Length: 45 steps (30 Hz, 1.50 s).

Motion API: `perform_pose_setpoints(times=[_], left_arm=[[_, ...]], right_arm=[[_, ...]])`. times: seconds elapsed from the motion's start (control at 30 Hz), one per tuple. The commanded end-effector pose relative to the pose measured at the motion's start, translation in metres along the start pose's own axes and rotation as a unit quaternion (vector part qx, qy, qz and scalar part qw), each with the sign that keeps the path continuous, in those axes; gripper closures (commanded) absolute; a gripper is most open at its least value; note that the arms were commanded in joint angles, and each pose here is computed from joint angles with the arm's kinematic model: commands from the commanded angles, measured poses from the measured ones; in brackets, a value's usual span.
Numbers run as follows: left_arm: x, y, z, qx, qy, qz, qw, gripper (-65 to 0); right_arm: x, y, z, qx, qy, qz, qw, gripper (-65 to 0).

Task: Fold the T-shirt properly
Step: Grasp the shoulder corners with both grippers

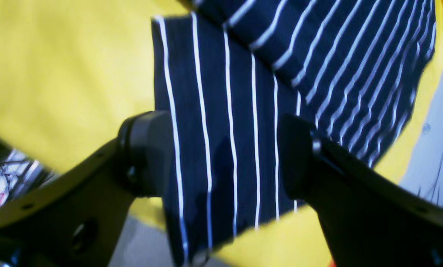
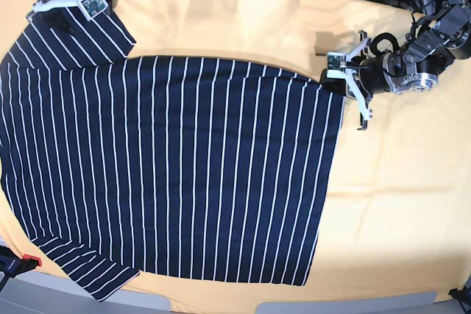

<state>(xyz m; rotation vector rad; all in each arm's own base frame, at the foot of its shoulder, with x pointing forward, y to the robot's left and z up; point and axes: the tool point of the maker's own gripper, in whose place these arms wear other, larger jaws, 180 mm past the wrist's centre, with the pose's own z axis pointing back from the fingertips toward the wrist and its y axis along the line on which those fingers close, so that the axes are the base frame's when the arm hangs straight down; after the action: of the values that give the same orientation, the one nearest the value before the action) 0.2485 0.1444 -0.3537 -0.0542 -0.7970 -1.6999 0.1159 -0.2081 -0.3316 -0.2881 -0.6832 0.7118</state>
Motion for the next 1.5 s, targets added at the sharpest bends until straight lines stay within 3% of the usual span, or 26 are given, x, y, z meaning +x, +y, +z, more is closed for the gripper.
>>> perform_pose_setpoints(times=[0.0, 0.4, 0.47, 0.63, 0.7, 0.8, 1.0, 1.2, 1.27, 1.4, 1.47], left_arm=[[0.0, 0.011, 0.007, 0.014, -0.001, -0.007, 1.0, 0.0], [0.003, 0.011, 0.007, 0.013, -0.009, 0.007, 1.0, 0.0], [0.003, 0.011, 0.007, 0.013, -0.009, 0.007, 1.0, 0.0], [0.003, 0.011, 0.007, 0.013, -0.009, 0.007, 1.0, 0.0], [0.003, 0.011, 0.007, 0.012, -0.009, 0.007, 1.0, 0.0], [0.002, 0.009, 0.008, 0.009, -0.008, 0.006, 1.0, 0.0], [0.002, 0.009, 0.007, 0.009, -0.008, 0.007, 1.0, 0.0], [0.002, 0.009, 0.008, 0.009, -0.008, 0.007, 1.0, 0.0], [0.002, 0.009, 0.008, 0.009, -0.008, 0.006, 1.0, 0.0], [0.002, 0.009, 0.008, 0.009, -0.008, 0.006, 1.0, 0.0], [0.002, 0.01, 0.009, 0.009, -0.006, 0.005, 1.0, 0.0]], right_arm=[[-0.005, -0.004, -0.001, -0.005, 0.006, 0.005, 1.0, -45.3], [-0.044, -0.001, -0.023, 0.0, 0.057, 0.001, 0.9984, -44.0], [-0.046, -0.005, -0.023, -0.01, 0.059, -0.004, 0.9982, -39.4], [-0.045, -0.023, -0.025, -0.057, 0.06, -0.025, 0.9963, -20.5], [-0.043, -0.027, -0.025, -0.066, 0.057, -0.029, 0.9958, -18.2], [-0.04, -0.027, -0.027, -0.062, 0.053, -0.026, 0.9963, -18.9], [-0.04, -0.008, -0.03, -0.012, 0.049, -0.048, 0.9976, -34.9], [-0.061, -0.008, -0.046, -0.007, 0.073, -0.06, 0.9955, -34.6], [-0.064, -0.015, -0.052, -0.019, 0.08, -0.064, 0.9946, -29.1], [-0.064, -0.023, -0.051, -0.036, 0.093, -0.069, 0.9926, 0.0], [-0.059, -0.028, -0.047, -0.047, 0.095, -0.06, 0.9925, 0.0]])
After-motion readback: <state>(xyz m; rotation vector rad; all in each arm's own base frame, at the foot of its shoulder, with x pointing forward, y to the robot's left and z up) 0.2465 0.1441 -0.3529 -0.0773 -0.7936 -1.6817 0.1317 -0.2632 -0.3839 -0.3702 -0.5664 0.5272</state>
